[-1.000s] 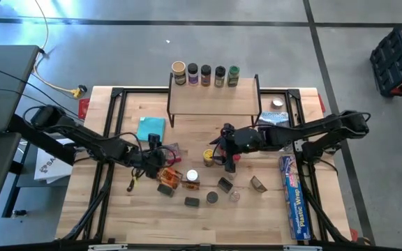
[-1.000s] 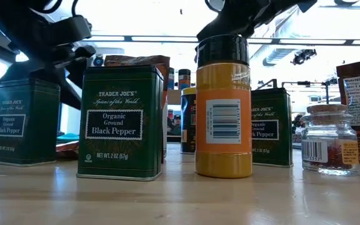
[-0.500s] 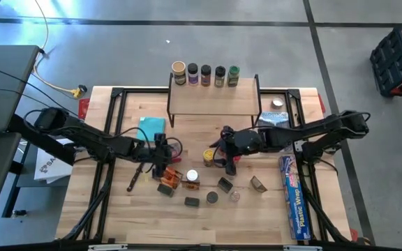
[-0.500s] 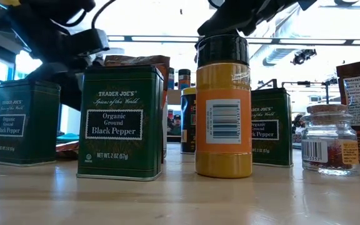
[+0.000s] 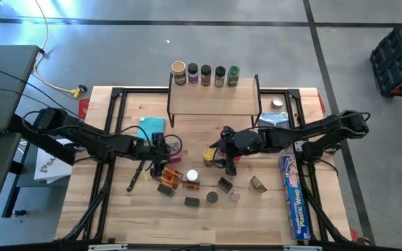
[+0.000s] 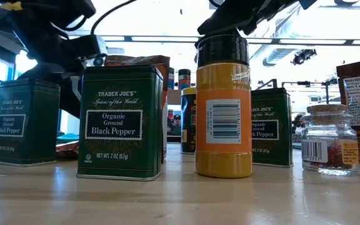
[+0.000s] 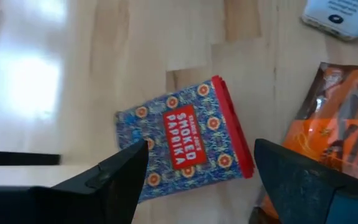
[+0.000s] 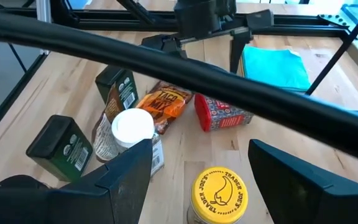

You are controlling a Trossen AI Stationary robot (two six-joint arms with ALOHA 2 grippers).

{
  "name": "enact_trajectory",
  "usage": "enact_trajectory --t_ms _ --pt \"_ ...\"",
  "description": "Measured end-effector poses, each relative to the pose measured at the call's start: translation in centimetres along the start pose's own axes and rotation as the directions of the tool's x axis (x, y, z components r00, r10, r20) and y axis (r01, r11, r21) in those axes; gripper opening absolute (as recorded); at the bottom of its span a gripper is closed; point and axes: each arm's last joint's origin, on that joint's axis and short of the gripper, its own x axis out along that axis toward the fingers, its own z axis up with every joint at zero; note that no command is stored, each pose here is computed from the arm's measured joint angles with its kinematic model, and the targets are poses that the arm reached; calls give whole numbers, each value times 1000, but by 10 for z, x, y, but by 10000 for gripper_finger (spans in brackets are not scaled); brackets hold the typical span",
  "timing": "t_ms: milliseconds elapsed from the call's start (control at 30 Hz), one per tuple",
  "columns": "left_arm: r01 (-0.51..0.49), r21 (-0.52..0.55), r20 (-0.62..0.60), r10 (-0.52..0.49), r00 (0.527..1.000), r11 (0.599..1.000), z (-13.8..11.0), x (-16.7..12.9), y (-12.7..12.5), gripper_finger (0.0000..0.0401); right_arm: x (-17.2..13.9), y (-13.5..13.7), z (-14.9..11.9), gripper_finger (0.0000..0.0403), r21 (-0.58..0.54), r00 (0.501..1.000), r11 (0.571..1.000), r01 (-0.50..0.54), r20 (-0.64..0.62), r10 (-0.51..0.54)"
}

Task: Shelf spices
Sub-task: Put the white seasoning bottle on the shelf

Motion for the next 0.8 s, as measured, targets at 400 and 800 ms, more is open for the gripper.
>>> enact_trajectory --t_ms 400,800 --pt "28 -3 -12 -28 1000 1000 -8 7 4 290 0 0 0 261 5 1000 1000 0 -1 0" --pt "76 -168 208 -40 977 983 33 -22 6 288 -4 9 12 261 -33 998 997 -65 -5 65"
